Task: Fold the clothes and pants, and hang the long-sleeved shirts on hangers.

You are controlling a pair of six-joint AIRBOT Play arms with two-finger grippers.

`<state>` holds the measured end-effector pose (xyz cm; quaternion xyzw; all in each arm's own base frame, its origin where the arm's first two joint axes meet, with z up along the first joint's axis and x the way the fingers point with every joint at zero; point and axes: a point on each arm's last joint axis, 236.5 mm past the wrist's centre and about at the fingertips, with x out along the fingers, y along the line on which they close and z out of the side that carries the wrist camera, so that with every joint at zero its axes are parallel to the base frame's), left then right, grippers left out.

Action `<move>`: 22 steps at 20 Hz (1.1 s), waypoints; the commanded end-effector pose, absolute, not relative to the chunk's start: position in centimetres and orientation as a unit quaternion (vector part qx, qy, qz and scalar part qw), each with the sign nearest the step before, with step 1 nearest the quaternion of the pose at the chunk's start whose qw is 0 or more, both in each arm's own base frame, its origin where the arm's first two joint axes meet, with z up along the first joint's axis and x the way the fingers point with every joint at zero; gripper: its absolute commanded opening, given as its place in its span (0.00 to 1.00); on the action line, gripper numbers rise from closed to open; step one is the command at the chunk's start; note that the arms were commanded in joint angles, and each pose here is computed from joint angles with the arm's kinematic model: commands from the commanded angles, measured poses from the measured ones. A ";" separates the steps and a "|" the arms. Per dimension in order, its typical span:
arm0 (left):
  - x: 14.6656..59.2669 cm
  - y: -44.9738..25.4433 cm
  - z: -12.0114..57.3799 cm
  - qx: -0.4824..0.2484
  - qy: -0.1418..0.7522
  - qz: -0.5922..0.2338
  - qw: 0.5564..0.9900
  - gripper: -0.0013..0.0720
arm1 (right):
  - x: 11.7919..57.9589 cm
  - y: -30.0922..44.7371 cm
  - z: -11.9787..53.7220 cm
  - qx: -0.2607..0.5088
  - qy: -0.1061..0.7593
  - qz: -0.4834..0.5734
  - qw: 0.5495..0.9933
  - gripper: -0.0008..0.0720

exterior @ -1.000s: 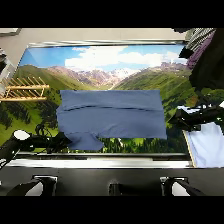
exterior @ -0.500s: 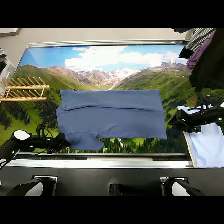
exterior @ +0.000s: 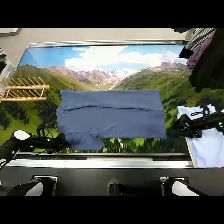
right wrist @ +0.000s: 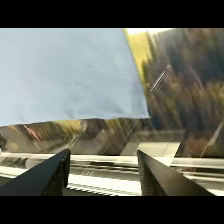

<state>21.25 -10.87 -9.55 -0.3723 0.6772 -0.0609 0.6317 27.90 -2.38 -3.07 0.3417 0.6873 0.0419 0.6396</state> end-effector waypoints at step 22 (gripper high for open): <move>21.3 -10.9 -9.3 -0.373 0.677 -0.062 0.631 0.04 | 27.5 2.8 -10.1 0.320 0.730 0.097 0.597 0.14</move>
